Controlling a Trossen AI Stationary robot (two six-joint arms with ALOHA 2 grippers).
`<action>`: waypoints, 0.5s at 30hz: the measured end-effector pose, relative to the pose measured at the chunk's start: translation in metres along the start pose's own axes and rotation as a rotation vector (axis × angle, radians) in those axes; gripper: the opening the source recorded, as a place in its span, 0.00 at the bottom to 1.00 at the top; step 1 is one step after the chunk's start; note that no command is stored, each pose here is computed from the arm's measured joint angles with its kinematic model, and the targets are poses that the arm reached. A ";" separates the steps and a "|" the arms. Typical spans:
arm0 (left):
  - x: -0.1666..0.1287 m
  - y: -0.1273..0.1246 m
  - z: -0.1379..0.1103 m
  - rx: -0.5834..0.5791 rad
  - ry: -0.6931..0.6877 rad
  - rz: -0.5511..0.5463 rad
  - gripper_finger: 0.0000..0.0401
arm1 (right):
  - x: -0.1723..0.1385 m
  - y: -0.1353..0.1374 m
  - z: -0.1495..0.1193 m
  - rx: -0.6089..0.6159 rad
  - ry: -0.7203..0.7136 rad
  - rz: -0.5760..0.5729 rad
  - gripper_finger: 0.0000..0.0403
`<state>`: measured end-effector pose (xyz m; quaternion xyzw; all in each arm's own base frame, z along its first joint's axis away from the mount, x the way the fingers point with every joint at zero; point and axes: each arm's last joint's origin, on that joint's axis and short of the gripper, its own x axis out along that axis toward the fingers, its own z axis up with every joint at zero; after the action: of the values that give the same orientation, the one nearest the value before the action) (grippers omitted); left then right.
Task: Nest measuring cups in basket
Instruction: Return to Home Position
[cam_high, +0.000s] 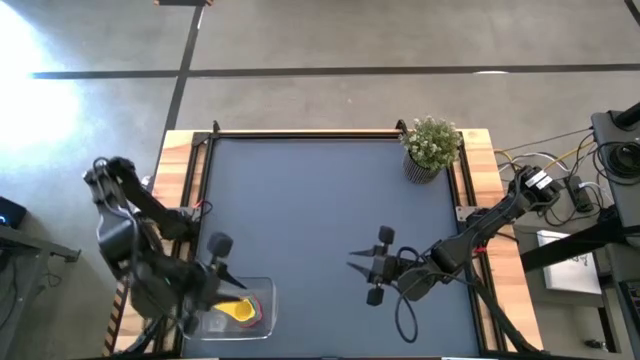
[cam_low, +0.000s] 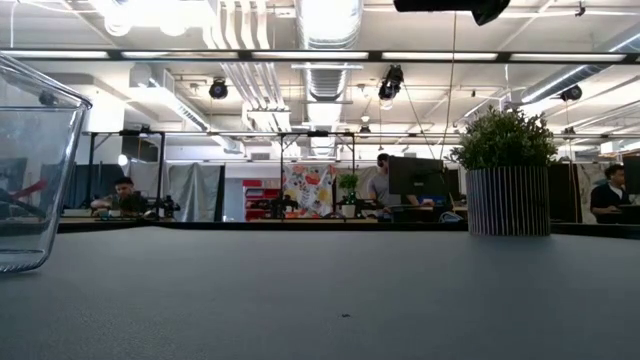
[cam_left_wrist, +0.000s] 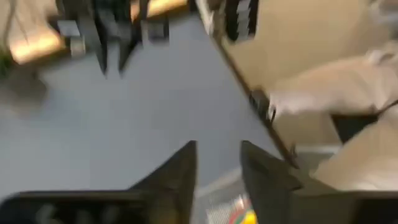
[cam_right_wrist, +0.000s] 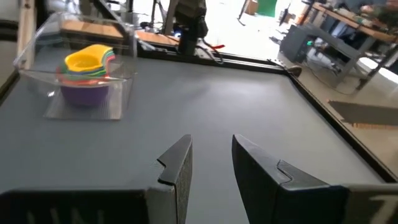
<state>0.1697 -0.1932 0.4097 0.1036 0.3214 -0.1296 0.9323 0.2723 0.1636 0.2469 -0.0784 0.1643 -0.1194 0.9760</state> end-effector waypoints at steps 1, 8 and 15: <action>-0.006 0.005 0.001 0.014 -0.041 -0.005 0.22 | 0.000 0.000 0.000 -0.011 0.000 0.010 0.25; -0.037 0.043 -0.013 0.038 -0.306 0.008 0.04 | 0.000 0.005 0.006 -0.074 -0.045 0.158 0.25; -0.045 0.074 -0.050 -0.009 -0.455 0.063 0.01 | 0.003 -0.011 0.027 -0.108 -0.182 0.324 0.21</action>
<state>0.1299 -0.1020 0.4070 0.0777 0.1001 -0.1189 0.9848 0.2822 0.1557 0.2729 -0.1137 0.0920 0.0560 0.9877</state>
